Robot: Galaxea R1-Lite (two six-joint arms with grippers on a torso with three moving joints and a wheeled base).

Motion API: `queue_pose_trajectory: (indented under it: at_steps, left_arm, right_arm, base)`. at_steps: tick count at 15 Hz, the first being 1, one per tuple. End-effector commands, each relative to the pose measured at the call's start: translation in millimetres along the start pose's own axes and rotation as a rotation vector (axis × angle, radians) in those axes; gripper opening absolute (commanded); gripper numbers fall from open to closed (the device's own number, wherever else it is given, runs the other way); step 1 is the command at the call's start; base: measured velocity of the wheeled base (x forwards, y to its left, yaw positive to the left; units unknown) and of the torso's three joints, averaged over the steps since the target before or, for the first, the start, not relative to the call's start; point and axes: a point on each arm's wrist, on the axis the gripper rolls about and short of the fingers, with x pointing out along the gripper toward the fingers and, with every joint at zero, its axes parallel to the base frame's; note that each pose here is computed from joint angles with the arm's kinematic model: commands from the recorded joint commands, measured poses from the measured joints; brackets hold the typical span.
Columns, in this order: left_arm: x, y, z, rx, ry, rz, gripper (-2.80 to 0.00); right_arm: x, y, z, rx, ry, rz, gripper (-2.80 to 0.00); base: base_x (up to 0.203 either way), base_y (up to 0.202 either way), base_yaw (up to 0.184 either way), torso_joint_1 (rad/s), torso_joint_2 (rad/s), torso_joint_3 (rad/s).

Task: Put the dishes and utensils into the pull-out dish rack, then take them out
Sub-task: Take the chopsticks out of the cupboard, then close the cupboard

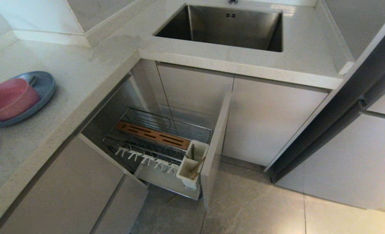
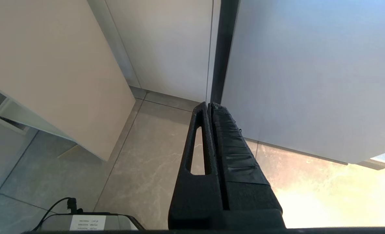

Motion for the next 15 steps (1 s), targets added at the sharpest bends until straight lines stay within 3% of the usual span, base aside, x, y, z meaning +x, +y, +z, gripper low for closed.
queue_pose_trajectory:
  at_steps: [1, 5, 9, 10, 15]
  left_arm:
    - [-3, 1.4, 8, -0.002, -0.042, 0.009, 0.0]
    - [-20, 1.4, 28, 0.024, -0.137, 0.015, 0.0]
    - [-25, -11.8, 70, 0.027, -0.224, 0.018, 0.0]
    - [-26, -17.7, 85, 0.028, -0.246, 0.02, -2.8]
    - [-47, -51.2, 157, 0.024, -0.346, -0.011, -2.8]
  right_arm:
    - [1, 0, -2, 0.0, 0.007, 0.0, -2.8]
    - [1, 0, -2, 0.0, 0.007, 0.0, -2.8]
    - [1, 0, -2, 0.0, 0.007, 0.0, -2.8]
    - [1, 0, -2, 0.0, 0.007, 0.0, -2.8]
    - [1, 0, -2, 0.0, 0.007, 0.0, -2.8]
  base:
    - [0.0, 0.0, 0.0, 0.0, 0.0, 0.0]
    - [0.0, 0.0, 0.0, 0.0, 0.0, 0.0]
    - [0.0, 0.0, 0.0, 0.0, 0.0, 0.0]
    - [0.0, 0.0, 0.0, 0.0, 0.0, 0.0]
    - [0.0, 0.0, 0.0, 0.0, 0.0, 0.0]
